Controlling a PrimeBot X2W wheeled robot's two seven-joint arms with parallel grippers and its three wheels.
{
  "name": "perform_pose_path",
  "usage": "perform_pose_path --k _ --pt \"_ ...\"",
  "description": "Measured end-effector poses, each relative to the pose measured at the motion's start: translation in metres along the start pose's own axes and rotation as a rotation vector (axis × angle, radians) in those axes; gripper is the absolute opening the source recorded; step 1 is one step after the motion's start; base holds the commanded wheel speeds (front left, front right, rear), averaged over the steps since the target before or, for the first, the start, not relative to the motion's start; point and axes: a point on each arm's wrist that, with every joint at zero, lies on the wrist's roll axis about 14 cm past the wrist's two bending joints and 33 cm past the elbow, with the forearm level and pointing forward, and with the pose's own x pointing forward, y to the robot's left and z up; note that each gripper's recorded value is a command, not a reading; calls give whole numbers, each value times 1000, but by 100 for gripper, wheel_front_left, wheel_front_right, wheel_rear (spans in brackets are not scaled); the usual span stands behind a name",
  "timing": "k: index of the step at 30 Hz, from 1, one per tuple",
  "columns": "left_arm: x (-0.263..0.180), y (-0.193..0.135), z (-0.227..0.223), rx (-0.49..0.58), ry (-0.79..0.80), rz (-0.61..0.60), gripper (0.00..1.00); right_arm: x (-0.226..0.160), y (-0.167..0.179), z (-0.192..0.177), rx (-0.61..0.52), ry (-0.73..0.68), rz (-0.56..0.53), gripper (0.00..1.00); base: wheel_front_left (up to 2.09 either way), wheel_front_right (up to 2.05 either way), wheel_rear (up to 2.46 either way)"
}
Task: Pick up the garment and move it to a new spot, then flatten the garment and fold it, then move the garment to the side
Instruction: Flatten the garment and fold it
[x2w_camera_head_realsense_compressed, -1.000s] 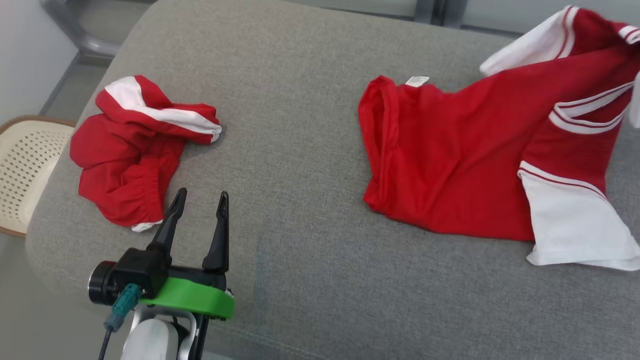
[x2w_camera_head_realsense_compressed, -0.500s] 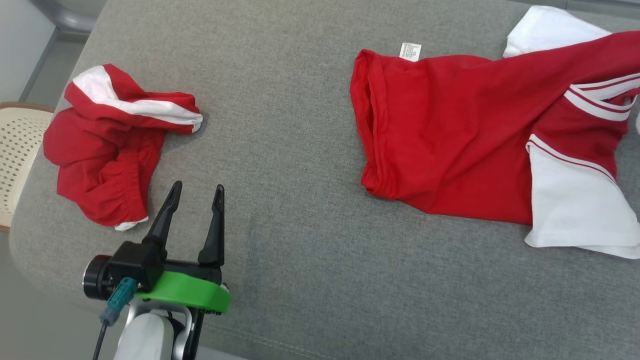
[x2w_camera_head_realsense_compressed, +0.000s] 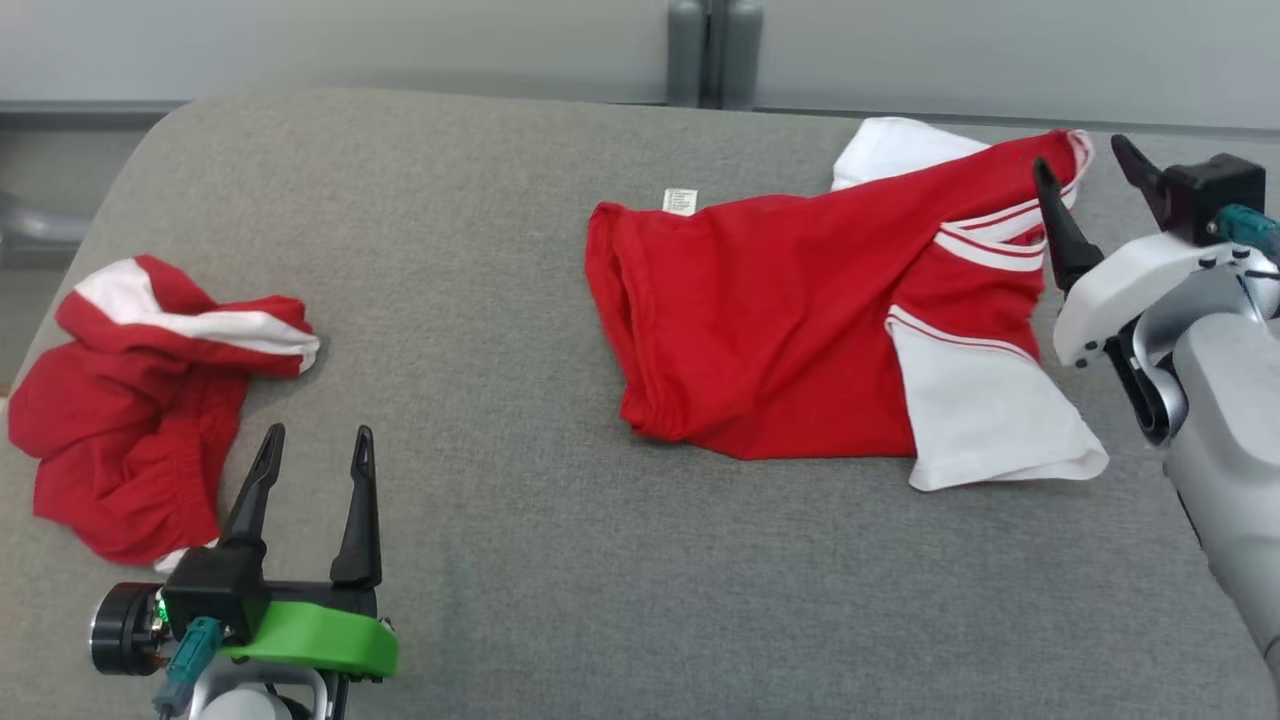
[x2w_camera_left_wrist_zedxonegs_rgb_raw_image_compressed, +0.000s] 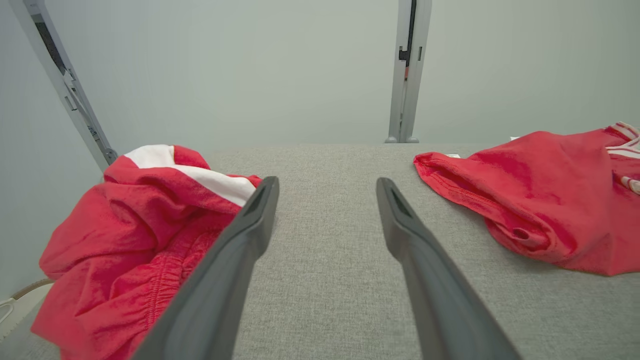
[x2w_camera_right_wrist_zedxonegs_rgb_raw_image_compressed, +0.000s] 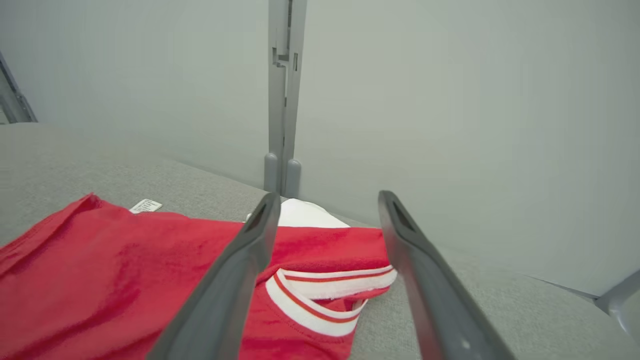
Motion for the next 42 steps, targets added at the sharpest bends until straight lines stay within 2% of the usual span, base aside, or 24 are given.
perform_pose_path --k 3,10,16,20,27,33,39,42 --pt "2 -11 6 -10 -22 -33 100 -31 -5 18 28 -88 -35 100 0 0 0" --pt "3 -42 18 -33 -64 -123 100 -121 -13 12 94 -159 -173 100 0 0 0" --pt "5 -61 29 -47 -101 -176 100 -183 -14 -12 145 -131 -282 100 0 0 0" --pt "4 -67 31 -54 -107 -193 100 -202 -10 -19 165 -121 -315 100 0 0 0" --pt "2 -70 28 -58 -97 -201 100 -194 7 -23 158 -103 -264 100 0 0 0" --pt "-2 -63 24 -61 -84 -182 100 -166 34 -32 163 -46 -158 100 0 0 0" --pt "-3 -51 20 -78 -72 -141 100 -120 62 -46 150 117 -35 100 0 0 0" --pt "-4 -45 19 -86 -68 -118 100 -101 72 -64 128 256 6 100 0 0 0"
